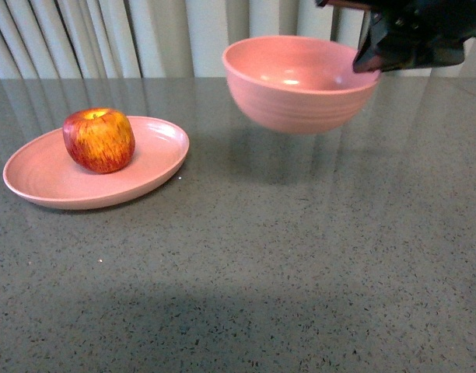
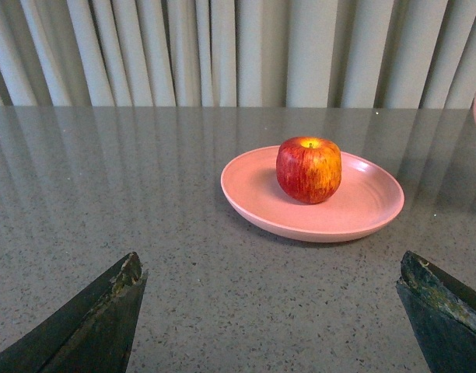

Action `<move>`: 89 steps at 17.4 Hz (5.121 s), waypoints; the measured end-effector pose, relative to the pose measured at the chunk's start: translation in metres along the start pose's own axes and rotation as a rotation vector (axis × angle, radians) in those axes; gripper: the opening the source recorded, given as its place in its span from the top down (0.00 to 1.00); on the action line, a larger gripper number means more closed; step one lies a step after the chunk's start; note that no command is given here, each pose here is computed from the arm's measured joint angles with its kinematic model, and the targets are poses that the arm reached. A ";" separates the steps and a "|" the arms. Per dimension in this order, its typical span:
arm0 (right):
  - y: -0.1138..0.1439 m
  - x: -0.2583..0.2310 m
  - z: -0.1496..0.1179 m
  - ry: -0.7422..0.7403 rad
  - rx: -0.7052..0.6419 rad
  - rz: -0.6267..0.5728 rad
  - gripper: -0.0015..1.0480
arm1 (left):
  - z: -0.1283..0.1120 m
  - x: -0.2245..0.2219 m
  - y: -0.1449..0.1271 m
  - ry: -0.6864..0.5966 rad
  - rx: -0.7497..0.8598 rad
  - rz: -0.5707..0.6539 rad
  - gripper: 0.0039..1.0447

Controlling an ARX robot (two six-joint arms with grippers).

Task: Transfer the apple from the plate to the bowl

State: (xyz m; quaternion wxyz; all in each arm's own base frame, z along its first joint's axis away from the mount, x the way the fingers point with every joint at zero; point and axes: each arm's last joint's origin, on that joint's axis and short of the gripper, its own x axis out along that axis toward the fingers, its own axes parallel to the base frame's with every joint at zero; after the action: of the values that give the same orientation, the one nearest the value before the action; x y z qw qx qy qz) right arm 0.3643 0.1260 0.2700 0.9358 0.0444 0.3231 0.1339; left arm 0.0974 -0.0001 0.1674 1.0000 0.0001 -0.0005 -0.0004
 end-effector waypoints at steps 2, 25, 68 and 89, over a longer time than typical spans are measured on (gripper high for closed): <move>0.014 0.011 -0.007 0.023 -0.009 0.012 0.97 | 0.000 0.000 0.000 -0.001 0.000 0.000 0.06; 0.036 0.065 -0.033 0.114 0.022 -0.021 0.97 | 0.000 0.000 0.000 0.000 0.000 0.000 0.06; -0.078 -0.182 -0.238 -0.659 -0.084 -0.272 0.98 | 0.000 0.000 0.000 0.000 0.000 0.000 0.06; -0.079 -0.176 -0.246 -0.665 -0.086 -0.272 0.06 | 0.000 0.000 0.000 0.000 0.000 0.000 0.06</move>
State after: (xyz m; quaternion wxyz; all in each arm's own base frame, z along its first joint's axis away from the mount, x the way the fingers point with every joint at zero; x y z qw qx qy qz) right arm 0.0971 0.0000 0.1672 1.0000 0.0030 -0.0022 0.0000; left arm 0.0974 -0.0001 0.1675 1.0000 0.0001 -0.0007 -0.0004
